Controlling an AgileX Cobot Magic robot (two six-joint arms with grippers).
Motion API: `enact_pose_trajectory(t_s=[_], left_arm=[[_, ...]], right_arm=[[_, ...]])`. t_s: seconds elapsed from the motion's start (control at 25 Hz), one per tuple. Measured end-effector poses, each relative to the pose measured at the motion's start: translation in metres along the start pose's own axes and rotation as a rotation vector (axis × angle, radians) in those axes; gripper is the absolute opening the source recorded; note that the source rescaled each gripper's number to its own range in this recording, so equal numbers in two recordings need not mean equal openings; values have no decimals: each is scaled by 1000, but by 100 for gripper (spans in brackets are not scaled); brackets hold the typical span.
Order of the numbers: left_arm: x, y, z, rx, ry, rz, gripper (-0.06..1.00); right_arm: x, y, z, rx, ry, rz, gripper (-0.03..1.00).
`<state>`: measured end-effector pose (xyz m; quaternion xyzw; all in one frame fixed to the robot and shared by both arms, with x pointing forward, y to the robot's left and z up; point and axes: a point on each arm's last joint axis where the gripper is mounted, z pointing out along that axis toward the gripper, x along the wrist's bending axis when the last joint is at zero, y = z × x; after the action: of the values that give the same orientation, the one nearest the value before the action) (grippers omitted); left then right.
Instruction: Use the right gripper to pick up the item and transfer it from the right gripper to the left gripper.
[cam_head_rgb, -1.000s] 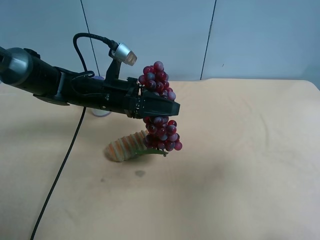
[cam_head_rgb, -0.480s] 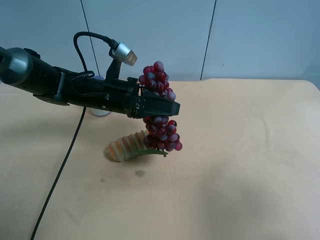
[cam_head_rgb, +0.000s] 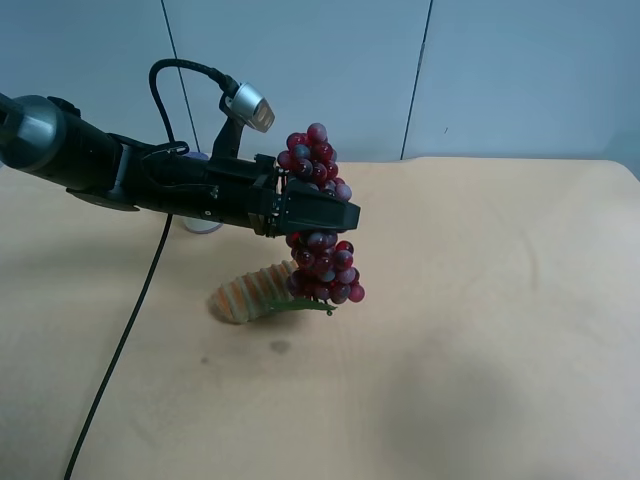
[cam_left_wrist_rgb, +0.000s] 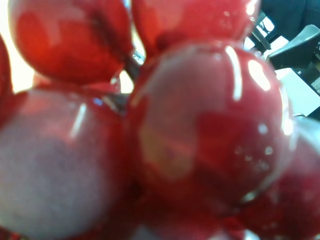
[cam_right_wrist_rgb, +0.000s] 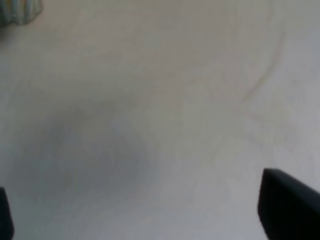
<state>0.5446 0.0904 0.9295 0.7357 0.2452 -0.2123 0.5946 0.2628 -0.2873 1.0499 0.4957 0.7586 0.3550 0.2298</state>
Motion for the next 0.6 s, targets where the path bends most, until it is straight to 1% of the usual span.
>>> enact_pose_trajectory(t_s=[0.2, 0.32, 0.4, 0.52, 0.6], left_arm=[[0, 0, 0, 1, 0, -3, 6], [0, 0, 0, 1, 0, -4, 6], [0, 0, 0, 1, 0, -4, 6], [0, 0, 0, 1, 0, -5, 6], [0, 0, 0, 1, 0, -5, 6]], right_arm=[[0, -1, -2, -11, 3, -6, 93], [-1, -5, -8, -59, -16, 0, 93], [-1, -9, -13, -102, -54, 20, 93], [-1, -17, -23, -185, -144, 65, 93], [-1, -20, -26, -210, -212, 104, 93]])
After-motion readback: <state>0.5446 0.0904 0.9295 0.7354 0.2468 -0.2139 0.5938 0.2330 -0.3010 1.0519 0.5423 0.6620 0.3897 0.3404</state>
